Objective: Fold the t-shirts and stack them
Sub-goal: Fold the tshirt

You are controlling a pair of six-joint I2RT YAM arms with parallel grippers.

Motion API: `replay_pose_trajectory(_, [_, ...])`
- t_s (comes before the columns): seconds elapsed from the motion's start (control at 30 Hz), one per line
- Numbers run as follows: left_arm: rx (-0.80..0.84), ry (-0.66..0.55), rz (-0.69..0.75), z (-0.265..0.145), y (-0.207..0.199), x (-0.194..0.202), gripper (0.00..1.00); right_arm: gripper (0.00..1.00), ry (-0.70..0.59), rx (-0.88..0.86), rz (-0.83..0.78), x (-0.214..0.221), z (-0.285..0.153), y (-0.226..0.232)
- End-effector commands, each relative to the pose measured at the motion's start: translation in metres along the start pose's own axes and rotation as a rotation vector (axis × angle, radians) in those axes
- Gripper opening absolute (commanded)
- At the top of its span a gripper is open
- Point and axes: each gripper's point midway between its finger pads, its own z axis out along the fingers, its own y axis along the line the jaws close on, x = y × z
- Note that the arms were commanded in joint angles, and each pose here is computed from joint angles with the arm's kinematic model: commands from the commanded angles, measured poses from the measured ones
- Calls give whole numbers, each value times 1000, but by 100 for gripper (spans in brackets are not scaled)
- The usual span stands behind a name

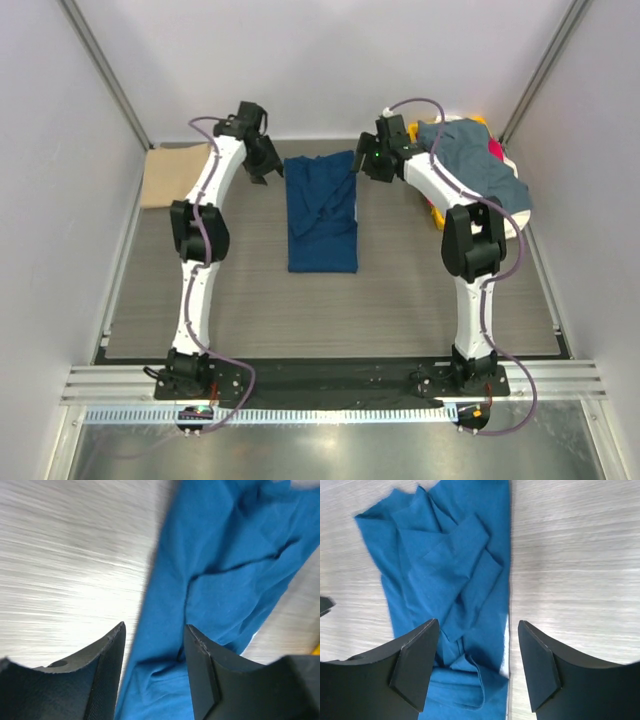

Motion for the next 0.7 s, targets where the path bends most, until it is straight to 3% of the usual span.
replay_pose_trajectory(0.0, [30,-26,9,-96,1,-4,52,71,-30,-68,-31,-21,-48,21])
replay_pose_trajectory(0.03, [-7,3,9,-72,18,12,52,70,-44,-78,-31,-18,-53,20])
replay_pose_trajectory(0.07, [3,-20,3,-81,20,18,53,69,-75,-108,-29,-21,-73,27])
replay_pose_trajectory(0.1, [11,-31,-5,-84,25,25,53,66,-17,-93,-20,10,-67,13])
replay_pose_trajectory(0.23, [8,-48,-10,-88,45,75,50,59,25,-177,-27,52,-74,26])
replay_pose_trajectory(0.43, [-64,-12,123,-67,34,125,45,40,96,-137,-76,98,-64,28])
replay_pose_trajectory(0.67, [-92,65,172,-25,18,155,40,36,169,-95,-73,123,-39,13])
